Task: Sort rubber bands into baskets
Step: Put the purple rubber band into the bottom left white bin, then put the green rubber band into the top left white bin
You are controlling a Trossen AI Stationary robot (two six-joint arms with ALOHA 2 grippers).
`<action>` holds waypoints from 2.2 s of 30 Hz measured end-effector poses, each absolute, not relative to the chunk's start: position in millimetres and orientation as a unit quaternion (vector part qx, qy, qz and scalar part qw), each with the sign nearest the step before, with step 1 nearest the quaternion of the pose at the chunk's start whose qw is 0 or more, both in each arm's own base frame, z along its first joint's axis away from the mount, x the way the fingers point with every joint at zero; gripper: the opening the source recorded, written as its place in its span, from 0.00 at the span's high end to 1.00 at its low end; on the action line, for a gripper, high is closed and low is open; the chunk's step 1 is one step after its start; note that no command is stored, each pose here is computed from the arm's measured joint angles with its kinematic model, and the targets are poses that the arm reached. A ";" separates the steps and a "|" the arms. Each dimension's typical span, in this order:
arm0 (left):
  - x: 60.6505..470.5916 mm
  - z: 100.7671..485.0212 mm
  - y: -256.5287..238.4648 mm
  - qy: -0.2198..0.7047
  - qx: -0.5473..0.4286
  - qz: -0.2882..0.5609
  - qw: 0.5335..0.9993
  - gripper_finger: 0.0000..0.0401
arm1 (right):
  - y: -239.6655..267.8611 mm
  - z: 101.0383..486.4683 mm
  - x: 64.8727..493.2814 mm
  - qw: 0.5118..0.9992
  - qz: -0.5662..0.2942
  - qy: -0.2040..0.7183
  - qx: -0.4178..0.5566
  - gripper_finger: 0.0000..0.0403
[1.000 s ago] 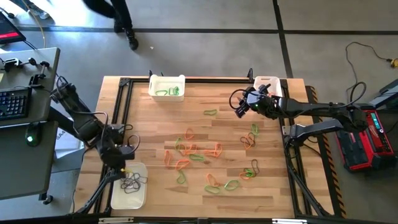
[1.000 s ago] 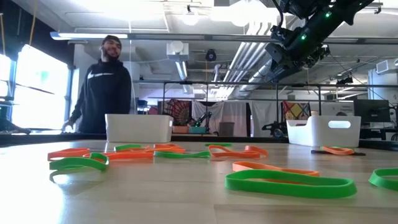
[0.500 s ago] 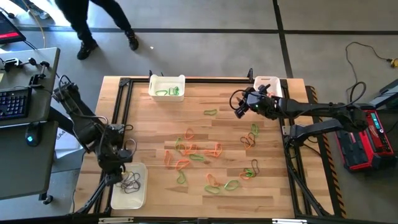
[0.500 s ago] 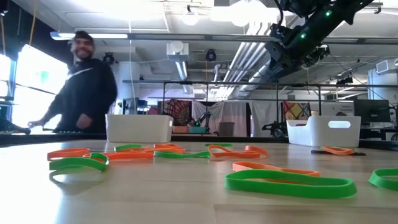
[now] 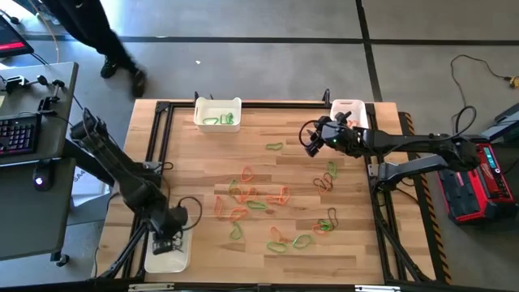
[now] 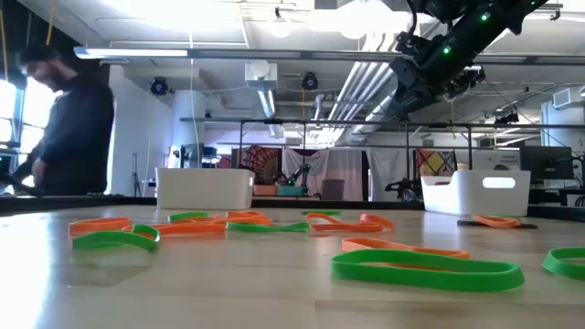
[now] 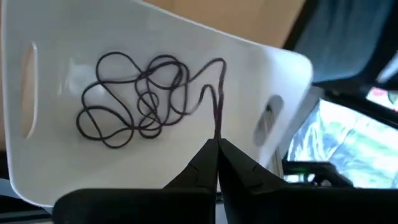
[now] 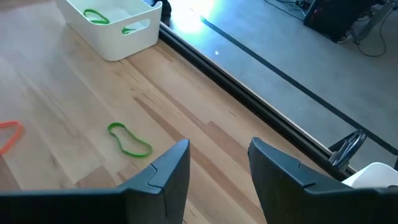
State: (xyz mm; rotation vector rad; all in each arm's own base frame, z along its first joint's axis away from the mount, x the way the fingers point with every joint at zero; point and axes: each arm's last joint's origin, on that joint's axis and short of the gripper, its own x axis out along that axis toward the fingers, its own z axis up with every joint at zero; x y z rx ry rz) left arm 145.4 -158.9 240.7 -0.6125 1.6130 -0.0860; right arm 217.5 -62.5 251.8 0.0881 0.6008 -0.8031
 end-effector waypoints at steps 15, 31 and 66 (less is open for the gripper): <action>159.6 231.7 -153.0 0.725 -0.298 -0.001 0.622 0.67 | -51.9 251.7 220.3 0.886 -0.354 0.298 0.016 0.62; 196.6 231.6 -109.0 0.647 -0.225 -0.026 0.728 0.61 | -46.9 251.9 221.6 0.891 -0.344 0.297 0.012 0.62; 296.7 132.7 12.1 0.610 -0.070 0.099 0.783 0.62 | -47.2 253.7 222.8 0.894 -0.345 0.285 0.015 0.62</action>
